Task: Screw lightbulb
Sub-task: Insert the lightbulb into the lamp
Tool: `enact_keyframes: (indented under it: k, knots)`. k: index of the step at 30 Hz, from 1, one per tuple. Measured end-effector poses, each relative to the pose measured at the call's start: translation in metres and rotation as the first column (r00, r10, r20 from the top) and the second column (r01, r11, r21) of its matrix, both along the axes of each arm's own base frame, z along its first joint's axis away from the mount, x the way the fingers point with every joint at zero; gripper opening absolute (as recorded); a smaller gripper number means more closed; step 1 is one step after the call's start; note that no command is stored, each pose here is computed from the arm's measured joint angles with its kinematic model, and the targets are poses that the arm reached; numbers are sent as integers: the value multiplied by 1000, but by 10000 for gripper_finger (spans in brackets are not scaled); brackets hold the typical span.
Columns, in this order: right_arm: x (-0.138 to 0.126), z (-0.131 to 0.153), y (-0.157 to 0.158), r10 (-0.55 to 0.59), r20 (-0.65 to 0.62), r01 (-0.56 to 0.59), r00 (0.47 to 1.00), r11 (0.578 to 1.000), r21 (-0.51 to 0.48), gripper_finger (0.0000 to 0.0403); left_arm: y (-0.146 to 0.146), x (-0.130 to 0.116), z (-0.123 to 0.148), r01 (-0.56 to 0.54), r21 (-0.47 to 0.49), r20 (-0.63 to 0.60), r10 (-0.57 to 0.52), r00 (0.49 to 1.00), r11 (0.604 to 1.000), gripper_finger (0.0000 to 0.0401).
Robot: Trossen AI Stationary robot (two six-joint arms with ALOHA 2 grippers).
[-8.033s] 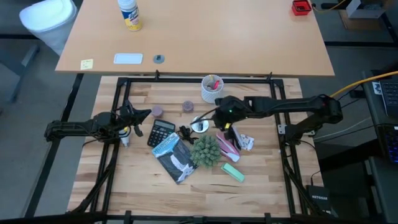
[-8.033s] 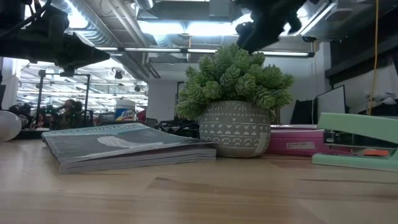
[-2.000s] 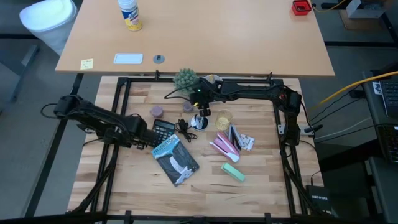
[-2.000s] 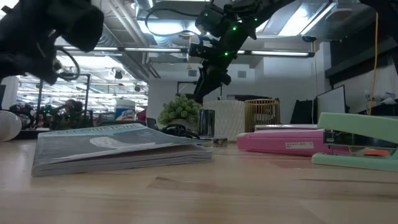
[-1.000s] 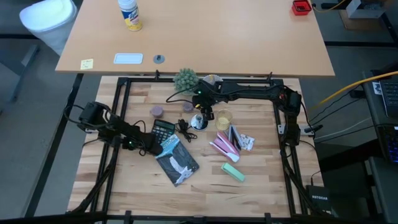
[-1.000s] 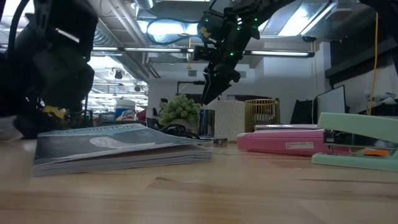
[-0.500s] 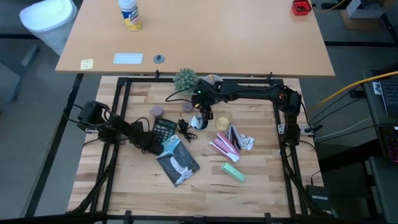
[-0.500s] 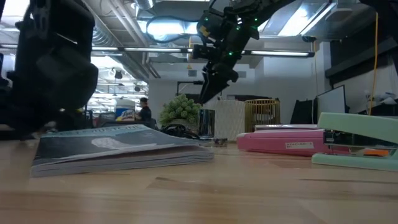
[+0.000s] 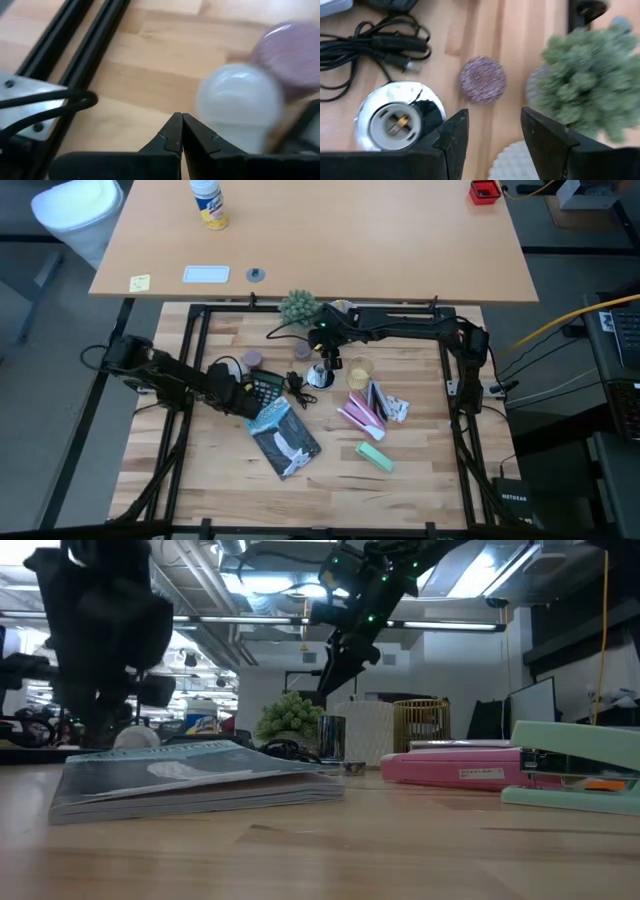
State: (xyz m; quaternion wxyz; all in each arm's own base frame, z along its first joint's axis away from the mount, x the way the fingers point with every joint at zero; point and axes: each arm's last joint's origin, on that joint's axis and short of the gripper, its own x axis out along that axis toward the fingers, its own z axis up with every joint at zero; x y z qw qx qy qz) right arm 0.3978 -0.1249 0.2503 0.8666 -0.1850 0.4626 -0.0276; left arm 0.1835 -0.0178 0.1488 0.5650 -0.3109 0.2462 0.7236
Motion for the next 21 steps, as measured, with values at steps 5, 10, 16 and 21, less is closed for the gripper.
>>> enact_keyframes:
  k: [5, 10, 16, 21]
  knots:
    - [-8, 21, 2, -6, 41, 7, 999, 999, -33, 184, 2, -9, 25, 25, -27, 132, -21, 991, 999, 1]
    - [-24, 51, 6, -31, 97, 39, 995, 996, -86, 184, 4, -17, 40, 175, -51, 98, -170, 981, 983, 1]
    - [-47, 88, 12, -26, 171, 50, 985, 989, -139, 184, 7, -21, 44, 255, -133, 42, -252, 967, 958, 3]
    - [-63, 109, 17, -23, 223, 59, 975, 986, -155, 184, 10, -23, 37, 206, -336, 38, -205, 978, 919, 50]
